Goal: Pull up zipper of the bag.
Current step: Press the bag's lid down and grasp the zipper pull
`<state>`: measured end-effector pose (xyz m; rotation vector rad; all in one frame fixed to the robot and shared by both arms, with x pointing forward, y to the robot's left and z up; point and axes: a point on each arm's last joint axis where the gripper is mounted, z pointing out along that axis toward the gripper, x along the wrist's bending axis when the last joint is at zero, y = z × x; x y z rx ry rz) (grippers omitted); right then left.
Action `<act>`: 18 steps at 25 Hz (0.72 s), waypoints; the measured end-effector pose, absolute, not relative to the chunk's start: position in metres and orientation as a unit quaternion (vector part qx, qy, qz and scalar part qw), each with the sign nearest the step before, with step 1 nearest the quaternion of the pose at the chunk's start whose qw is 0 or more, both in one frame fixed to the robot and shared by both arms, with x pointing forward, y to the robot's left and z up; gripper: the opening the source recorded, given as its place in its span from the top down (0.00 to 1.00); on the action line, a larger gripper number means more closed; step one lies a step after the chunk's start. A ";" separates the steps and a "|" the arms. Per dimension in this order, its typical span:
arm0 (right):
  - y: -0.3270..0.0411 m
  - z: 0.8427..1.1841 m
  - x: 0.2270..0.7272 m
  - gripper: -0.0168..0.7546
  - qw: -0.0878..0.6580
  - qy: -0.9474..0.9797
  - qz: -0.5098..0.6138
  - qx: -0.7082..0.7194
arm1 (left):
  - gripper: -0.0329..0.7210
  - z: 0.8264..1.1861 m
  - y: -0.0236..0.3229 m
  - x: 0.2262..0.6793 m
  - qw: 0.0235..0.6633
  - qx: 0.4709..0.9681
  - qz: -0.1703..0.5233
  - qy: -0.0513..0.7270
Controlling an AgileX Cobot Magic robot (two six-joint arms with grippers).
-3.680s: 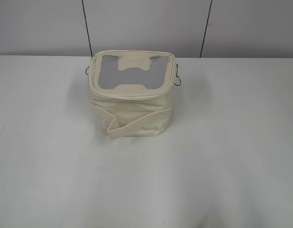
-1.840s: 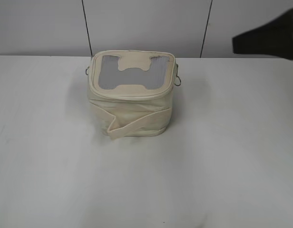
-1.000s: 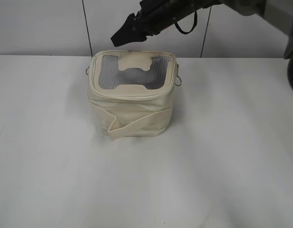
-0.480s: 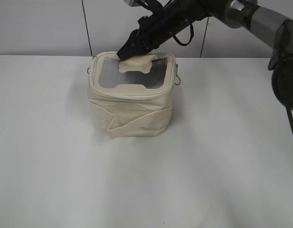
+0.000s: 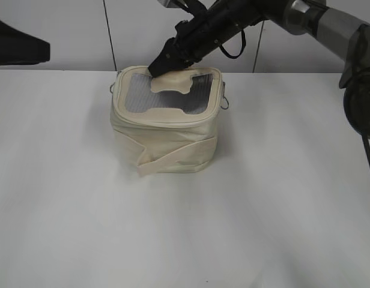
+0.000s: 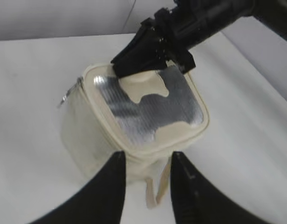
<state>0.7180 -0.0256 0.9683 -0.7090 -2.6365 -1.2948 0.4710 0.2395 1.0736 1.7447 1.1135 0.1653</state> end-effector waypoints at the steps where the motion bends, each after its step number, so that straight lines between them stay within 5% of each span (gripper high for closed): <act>1: -0.026 0.968 0.718 0.91 0.061 -0.871 -0.427 -0.235 | 0.61 1.067 0.243 0.492 0.510 0.729 0.065 0.452; 6: -0.026 0.968 0.717 0.91 0.067 -0.870 -0.426 -0.241 | 0.46 1.022 0.253 0.567 0.474 0.799 0.099 0.356; 11: -0.026 0.968 0.717 0.91 0.068 -0.869 -0.425 -0.242 | 0.43 0.966 0.241 0.597 0.406 0.860 0.160 0.266; 18: -0.026 0.968 0.717 0.92 0.069 -0.869 -0.426 -0.243 | 0.43 0.935 0.212 0.610 0.393 0.869 0.208 0.218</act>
